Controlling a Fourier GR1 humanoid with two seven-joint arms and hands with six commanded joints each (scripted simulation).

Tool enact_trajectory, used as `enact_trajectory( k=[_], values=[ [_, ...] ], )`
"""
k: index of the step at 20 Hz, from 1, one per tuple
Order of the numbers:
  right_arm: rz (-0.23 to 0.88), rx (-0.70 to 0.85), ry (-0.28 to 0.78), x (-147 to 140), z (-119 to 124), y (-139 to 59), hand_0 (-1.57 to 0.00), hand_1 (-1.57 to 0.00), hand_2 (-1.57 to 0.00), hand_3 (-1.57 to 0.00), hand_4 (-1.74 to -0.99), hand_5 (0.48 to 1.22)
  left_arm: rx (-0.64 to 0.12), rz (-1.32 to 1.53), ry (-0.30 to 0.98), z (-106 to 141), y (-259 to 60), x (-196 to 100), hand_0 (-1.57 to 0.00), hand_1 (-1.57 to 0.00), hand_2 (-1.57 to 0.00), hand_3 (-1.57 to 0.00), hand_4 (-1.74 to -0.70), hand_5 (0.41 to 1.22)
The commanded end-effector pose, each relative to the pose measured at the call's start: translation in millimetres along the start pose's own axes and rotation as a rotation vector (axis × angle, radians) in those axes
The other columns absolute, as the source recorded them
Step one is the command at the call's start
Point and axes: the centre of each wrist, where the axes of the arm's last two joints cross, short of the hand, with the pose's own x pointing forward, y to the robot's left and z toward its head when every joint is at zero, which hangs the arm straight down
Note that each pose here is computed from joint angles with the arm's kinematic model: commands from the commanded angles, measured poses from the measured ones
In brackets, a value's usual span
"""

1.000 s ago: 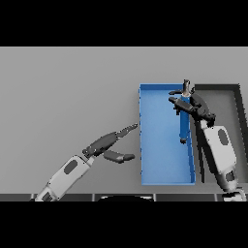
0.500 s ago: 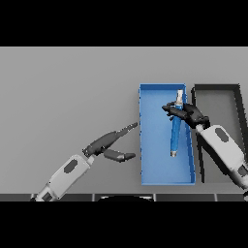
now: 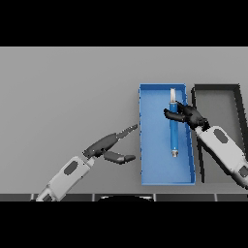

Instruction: Pick up the blue pipe and place it into the blue bin.

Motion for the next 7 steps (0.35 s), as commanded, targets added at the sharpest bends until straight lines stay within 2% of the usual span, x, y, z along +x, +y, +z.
enact_trajectory(
  k=[1,7],
  values=[
    [0.001,0.001,-0.006,-0.5,1.4,-1.5,-0.03,-0.02,-0.02,-0.01,-1.182,0.789,0.002,0.0,0.002,1.8,3.0,-0.2,0.0,0.0,0.0,0.0,-0.83,0.471],
    [0.011,0.002,-0.025,0.2,0.6,3.1,-0.02,-0.01,-0.01,-0.01,-1.186,0.769,0.002,-0.024,0.007,4.0,4.5,-0.8,0.0,0.0,0.0,0.0,-0.83,0.474]
  ],
)
